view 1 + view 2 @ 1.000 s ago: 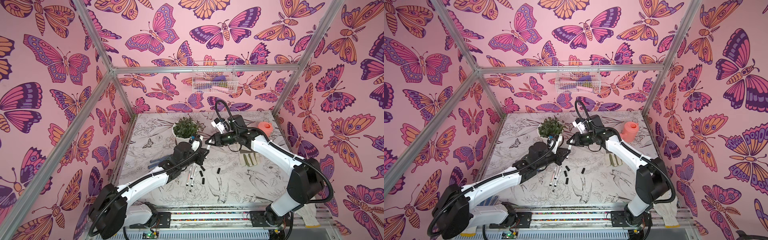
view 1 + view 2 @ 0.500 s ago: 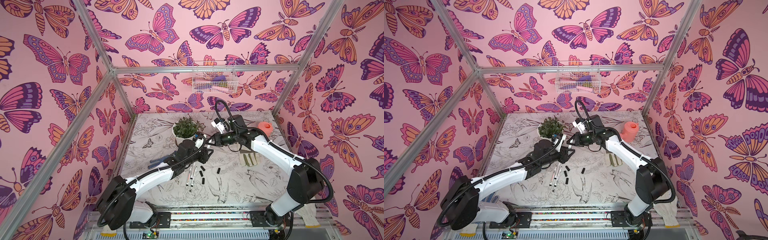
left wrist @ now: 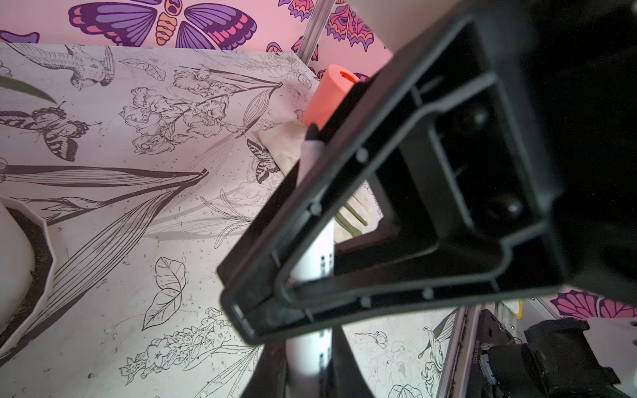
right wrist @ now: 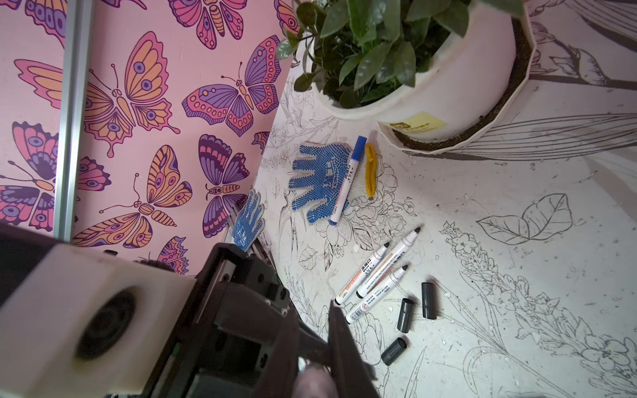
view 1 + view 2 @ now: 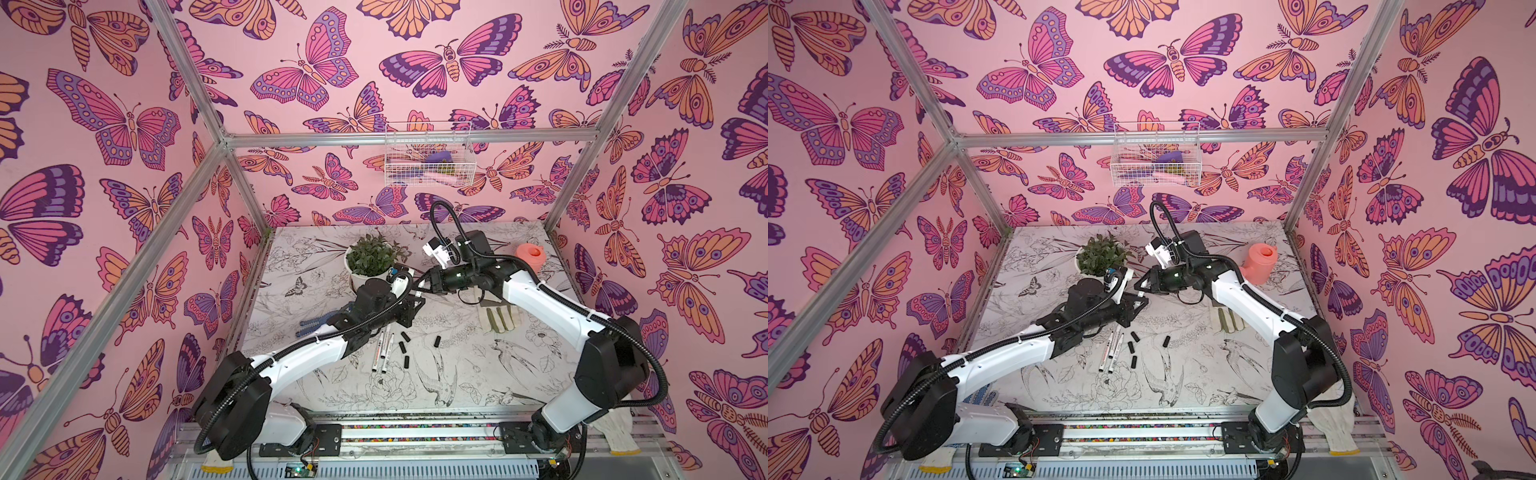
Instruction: Insert the pens into the pen caps
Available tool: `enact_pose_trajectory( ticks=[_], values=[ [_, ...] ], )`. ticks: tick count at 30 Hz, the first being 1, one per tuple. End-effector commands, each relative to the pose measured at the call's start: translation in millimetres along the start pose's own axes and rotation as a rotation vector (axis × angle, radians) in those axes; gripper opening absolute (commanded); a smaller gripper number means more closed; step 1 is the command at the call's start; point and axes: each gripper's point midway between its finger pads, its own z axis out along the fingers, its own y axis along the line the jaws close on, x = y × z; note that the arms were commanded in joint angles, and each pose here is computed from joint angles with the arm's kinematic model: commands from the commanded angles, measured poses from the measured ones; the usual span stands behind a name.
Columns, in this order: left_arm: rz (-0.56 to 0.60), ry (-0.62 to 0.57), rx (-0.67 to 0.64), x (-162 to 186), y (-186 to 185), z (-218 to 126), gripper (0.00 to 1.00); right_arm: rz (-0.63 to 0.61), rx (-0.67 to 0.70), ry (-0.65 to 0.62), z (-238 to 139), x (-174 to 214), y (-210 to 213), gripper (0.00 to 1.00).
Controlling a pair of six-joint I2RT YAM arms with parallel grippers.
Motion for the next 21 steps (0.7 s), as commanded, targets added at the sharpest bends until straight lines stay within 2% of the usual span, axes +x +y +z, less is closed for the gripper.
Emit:
enact_pose_trajectory(
  ticks=[1,4,9,13,15,21],
  values=[
    [-0.044,-0.060,-0.064,-8.5,10.8,-5.8,0.00,-0.020,0.048,0.023,-5.0,14.8,-6.3,0.39],
    [-0.128,-0.109,-0.236,-3.4,44.9,-13.6,0.00,-0.020,0.166,0.038,-15.2,33.2,-26.9,0.46],
    [-0.206,-0.157,-0.436,7.0,82.4,-33.5,0.00,0.022,0.406,0.184,-23.5,88.3,-82.2,0.48],
    [-0.186,-0.146,-0.472,9.5,87.8,-38.3,0.00,0.053,0.496,0.364,-17.6,132.9,-107.6,0.48],
    [-0.177,-0.176,-0.465,-1.2,83.0,-47.1,0.00,0.074,0.527,0.427,-11.5,147.5,-118.2,0.48],
    [-0.165,-0.177,-0.472,-2.8,82.4,-53.0,0.00,0.108,0.551,0.493,6.8,159.1,-132.4,0.48]
  ],
)
